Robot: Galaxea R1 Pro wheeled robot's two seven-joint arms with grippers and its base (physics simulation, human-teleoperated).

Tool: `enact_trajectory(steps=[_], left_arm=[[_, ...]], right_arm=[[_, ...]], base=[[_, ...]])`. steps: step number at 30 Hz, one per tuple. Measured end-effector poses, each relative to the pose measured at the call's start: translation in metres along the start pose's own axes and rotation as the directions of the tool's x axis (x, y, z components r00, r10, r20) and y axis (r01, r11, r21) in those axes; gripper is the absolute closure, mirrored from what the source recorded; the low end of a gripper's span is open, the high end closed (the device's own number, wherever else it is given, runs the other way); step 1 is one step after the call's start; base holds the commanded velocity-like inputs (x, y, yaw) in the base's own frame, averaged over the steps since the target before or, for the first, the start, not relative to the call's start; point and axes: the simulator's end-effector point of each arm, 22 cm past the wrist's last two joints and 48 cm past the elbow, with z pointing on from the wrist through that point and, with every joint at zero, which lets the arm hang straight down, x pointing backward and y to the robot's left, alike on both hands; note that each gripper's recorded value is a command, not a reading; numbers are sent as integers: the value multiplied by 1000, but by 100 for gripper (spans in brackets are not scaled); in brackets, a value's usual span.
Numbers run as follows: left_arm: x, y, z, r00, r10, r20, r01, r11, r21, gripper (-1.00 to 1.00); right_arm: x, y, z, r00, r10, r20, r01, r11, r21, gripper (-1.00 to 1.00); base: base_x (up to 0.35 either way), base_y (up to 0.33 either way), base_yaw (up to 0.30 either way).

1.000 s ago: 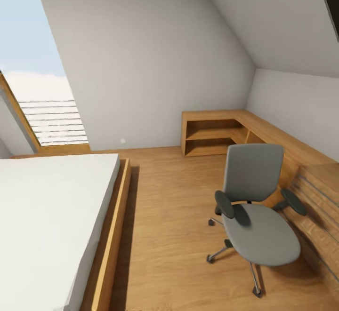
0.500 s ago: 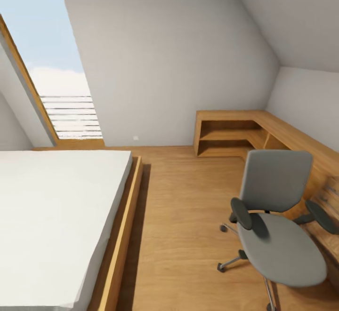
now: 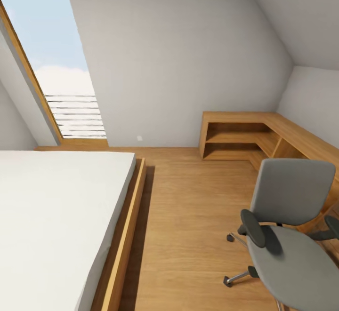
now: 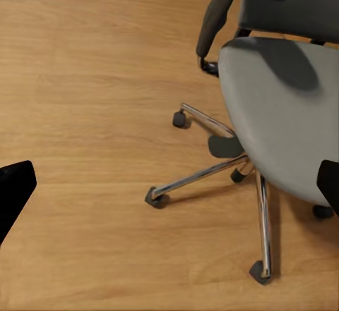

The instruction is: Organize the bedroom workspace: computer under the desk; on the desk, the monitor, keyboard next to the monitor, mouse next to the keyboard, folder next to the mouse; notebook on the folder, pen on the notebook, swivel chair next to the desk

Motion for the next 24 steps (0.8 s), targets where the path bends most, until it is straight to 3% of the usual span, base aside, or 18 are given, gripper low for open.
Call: enact_trajectory(steps=[9,24], left_arm=[[0,0,0,1000,0,0,0,1000,0,-100],[0,-1,0,1000,-1,-1,1,1000,1,-100]], right_arm=[[0,-1,0,1000,-1,0,1,1000,0,-100],[0,-1,0,1000,-1,0,1,1000,0,-100]], base=[[44,0,2],[240,-40,0]])
